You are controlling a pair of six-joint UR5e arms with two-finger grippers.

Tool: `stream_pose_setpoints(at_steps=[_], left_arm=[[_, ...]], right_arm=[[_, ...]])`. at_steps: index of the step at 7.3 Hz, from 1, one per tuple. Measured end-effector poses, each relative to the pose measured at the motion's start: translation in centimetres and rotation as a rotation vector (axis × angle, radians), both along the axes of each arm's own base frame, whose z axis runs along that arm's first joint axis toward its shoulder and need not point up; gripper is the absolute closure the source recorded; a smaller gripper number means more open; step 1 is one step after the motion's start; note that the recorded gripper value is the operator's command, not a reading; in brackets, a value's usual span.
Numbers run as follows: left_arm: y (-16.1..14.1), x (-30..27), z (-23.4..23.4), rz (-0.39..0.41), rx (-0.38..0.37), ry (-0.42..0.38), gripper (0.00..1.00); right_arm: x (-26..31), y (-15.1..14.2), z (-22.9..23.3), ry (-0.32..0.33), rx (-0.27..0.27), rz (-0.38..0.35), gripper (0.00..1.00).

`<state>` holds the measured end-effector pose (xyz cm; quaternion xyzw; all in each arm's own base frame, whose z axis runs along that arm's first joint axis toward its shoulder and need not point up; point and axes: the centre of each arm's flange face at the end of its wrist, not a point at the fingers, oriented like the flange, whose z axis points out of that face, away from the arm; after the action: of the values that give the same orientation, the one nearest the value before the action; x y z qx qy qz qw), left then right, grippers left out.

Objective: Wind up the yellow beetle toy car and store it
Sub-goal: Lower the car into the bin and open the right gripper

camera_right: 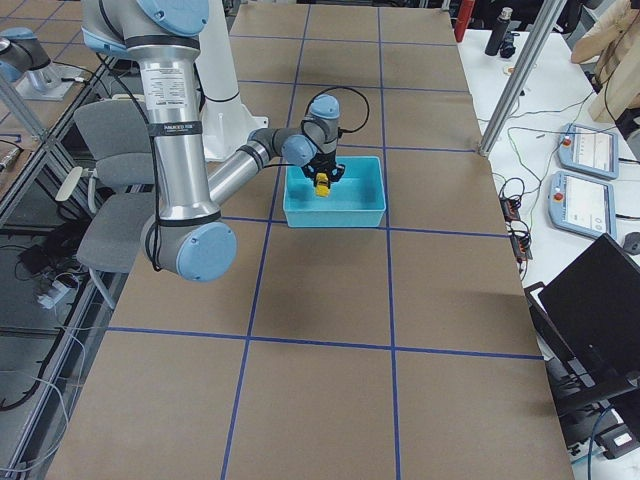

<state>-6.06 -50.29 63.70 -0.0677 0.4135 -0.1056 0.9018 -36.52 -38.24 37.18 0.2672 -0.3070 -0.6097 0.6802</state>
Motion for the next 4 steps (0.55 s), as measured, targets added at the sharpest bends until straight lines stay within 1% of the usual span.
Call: stream_pose_setpoints(at_steps=[3, 4], left_arm=[[-0.5, 0.0, 0.3, 0.000, -0.006, 0.000, 0.00], [-0.5, 0.0, 0.3, 0.000, -0.007, 0.000, 0.00]], right_arm=[[-1.4, -0.8, 2.0, 0.007, -0.013, -0.007, 1.00], [-1.7, -0.9, 2.4, 0.012, -0.017, -0.006, 0.97]])
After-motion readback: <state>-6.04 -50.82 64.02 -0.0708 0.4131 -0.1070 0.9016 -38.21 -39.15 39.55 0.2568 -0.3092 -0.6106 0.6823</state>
